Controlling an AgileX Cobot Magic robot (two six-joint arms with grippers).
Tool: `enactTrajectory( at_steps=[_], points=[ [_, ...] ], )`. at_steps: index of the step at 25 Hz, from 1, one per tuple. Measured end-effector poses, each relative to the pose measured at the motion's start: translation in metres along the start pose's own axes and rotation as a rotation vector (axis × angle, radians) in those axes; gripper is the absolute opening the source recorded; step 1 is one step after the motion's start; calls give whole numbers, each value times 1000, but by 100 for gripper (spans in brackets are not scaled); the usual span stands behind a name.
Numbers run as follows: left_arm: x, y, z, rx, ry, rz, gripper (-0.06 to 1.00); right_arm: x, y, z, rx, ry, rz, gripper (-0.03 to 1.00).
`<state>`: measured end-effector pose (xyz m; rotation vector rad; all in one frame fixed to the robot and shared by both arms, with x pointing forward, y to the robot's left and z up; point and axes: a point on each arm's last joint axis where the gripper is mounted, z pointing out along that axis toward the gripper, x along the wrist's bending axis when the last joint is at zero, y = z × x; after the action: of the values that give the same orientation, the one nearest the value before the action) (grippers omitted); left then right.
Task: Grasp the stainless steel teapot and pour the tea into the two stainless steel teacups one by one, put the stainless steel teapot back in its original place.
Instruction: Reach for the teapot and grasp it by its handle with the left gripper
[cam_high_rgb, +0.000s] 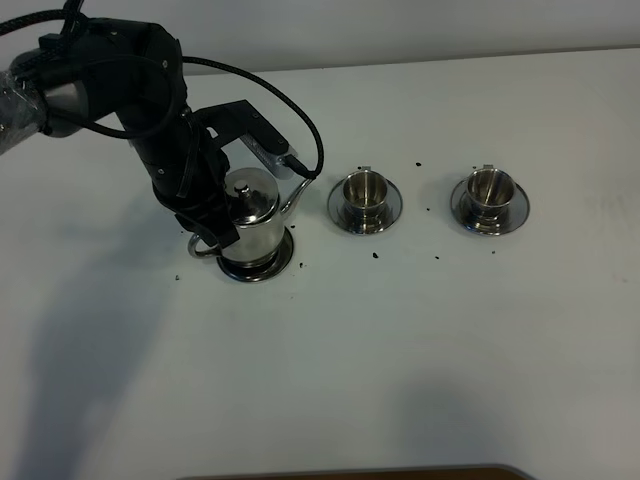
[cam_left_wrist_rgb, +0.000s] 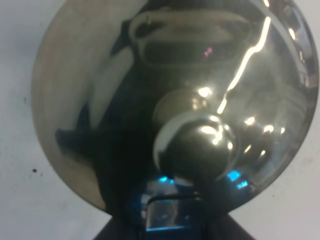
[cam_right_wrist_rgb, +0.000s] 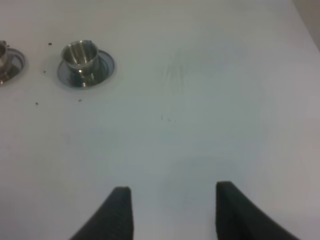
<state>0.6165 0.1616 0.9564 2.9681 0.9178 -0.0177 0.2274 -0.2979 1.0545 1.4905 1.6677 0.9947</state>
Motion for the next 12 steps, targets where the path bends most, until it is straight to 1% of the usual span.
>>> enactTrajectory(
  at_steps=[12],
  points=[
    [-2, 3, 8, -10, -38, 3, 27, 0, 0, 0, 0, 0, 0, 38]
  ],
)
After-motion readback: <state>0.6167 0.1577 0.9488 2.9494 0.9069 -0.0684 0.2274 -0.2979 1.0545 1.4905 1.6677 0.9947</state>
